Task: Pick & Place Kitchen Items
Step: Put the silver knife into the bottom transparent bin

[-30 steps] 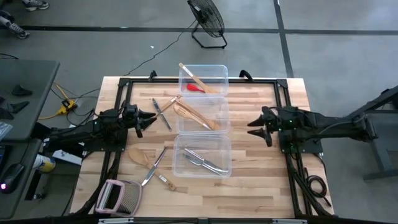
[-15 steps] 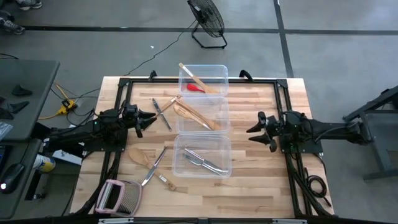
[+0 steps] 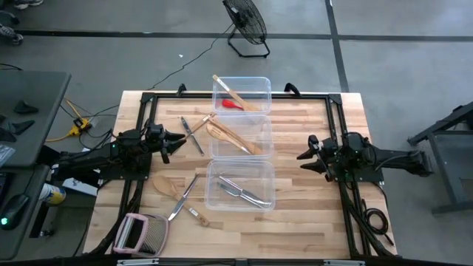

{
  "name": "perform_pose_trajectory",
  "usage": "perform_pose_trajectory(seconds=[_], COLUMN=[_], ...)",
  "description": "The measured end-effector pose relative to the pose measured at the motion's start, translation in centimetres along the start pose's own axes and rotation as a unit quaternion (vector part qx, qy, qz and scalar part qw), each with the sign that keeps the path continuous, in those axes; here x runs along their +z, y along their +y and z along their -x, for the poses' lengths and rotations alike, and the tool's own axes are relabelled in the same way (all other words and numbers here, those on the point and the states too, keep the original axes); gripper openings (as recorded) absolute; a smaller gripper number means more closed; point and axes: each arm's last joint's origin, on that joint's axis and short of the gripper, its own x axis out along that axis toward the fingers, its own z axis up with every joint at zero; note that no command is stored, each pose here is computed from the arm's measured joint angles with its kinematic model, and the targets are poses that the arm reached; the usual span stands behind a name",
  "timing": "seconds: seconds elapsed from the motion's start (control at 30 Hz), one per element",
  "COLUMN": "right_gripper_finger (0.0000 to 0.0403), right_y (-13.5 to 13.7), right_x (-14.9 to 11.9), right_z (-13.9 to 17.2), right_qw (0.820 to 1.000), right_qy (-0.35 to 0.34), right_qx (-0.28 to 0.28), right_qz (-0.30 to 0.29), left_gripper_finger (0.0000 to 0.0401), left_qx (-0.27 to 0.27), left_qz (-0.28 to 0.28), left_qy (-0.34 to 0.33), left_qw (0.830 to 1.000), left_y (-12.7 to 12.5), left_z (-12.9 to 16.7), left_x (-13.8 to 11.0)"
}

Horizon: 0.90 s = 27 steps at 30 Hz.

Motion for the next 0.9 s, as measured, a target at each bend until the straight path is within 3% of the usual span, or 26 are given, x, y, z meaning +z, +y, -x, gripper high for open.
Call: perform_pose_trajectory(seconds=[0.27, 0.63, 0.9], right_gripper_finger=[0.0165, 0.0165, 0.0165], right_y=[0.12, 0.06, -0.14], right_x=[0.46, 0.31, -0.15], right_z=[0.35, 0.34, 0.26], right_qw=[0.998, 0.994, 0.994], right_qy=[-0.036, -0.028, -0.003], right_qx=[-0.019, -0.023, -0.029], right_qz=[0.045, 0.107, 0.102], left_gripper_finger=[0.0143, 0.0143, 0.0143], left_qx=[0.0, 0.0, 0.0], left_qz=[0.0, 0.0, 0.0], left_qy=[0.0, 0.0, 0.0], left_qw=[1.0, 1.0, 1.0], left_y=[0.0, 0.0, 0.0], left_z=[0.0, 0.0, 0.0], left_x=[0.0, 0.0, 0.0])
